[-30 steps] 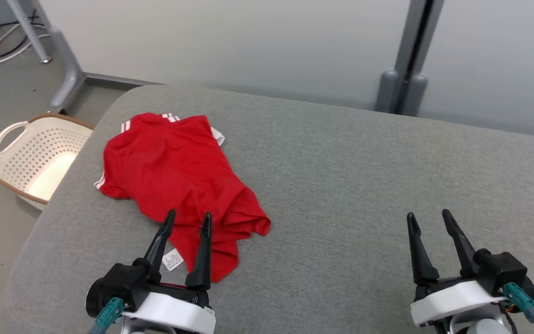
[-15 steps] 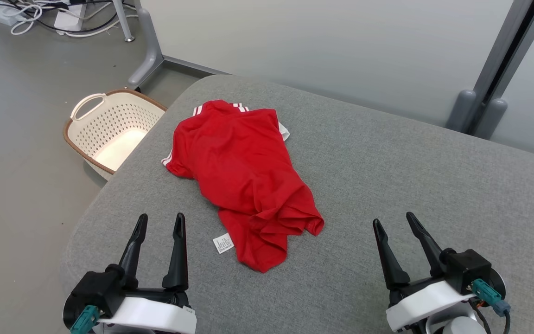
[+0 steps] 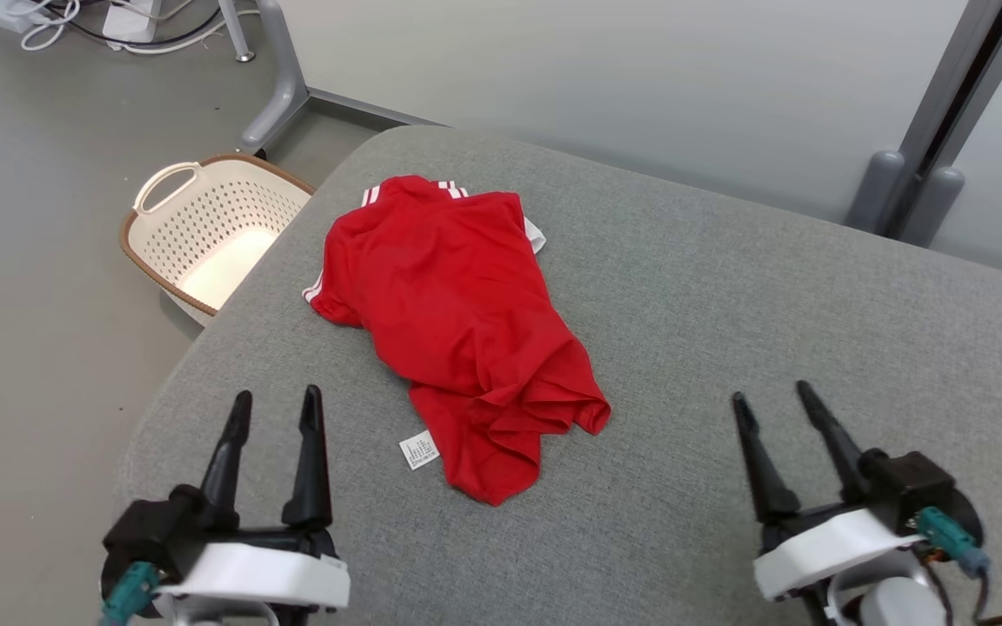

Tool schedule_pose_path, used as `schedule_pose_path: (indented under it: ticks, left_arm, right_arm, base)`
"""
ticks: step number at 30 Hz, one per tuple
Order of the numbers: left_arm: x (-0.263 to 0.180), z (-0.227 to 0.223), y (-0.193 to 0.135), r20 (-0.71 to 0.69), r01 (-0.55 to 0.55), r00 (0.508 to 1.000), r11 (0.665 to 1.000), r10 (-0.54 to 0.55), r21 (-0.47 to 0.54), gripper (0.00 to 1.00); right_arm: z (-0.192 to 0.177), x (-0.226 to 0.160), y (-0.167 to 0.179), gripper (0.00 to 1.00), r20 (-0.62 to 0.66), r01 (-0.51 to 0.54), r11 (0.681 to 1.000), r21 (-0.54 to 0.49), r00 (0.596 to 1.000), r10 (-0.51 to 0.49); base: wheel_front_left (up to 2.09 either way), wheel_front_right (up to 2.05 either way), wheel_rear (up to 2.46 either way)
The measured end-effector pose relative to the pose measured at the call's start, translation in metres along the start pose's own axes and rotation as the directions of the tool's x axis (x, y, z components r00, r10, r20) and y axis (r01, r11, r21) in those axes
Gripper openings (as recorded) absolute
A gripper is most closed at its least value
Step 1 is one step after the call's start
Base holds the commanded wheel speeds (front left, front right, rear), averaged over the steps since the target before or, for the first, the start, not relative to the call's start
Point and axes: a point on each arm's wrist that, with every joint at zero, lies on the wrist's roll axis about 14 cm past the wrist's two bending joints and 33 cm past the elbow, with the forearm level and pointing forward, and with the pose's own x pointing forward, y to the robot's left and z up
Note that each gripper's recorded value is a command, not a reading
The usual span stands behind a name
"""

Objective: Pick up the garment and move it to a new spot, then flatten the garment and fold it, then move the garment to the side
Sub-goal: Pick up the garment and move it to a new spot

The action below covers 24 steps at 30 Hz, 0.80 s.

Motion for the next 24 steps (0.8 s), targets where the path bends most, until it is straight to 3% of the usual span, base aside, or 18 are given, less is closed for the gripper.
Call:
schedule_pose_path:
  ticks: [8, 13, 16, 24]
  left_arm:
    - [0.040, 0.004, 0.015, 0.013, -0.044, 0.999, 0.999, 0.044, -0.009, 1.00]
    - [0.074, -0.026, 0.016, -0.072, -0.047, 0.996, 0.998, 0.050, 0.042, 1.00]
    - [0.094, -0.048, 0.022, -0.132, -0.077, 0.988, 0.997, 0.079, 0.018, 1.00]
    - [0.135, -0.098, 0.020, -0.295, -0.040, 0.954, 0.998, 0.055, 0.057, 1.00]
  right_arm:
    - [0.013, -0.005, -0.064, 1.00, 0.042, 0.143, 0.988, -0.058, 0.989, -0.140]
    - [0.015, -0.007, -0.103, 1.00, 0.045, 0.209, 0.974, -0.089, 0.978, -0.206]
    - [0.012, -0.012, -0.125, 1.00, 0.043, 0.255, 0.963, -0.086, 0.967, -0.252]
    - [-0.019, -0.028, -0.156, 1.00, -0.027, 0.321, 0.944, -0.077, 0.946, -0.324]
  base:
    - [0.00, 0.00, 0.00]
    - [0.00, 0.00, 0.00]
    - [0.00, 0.00, 0.00]
    - [0.00, 0.00, 0.00]
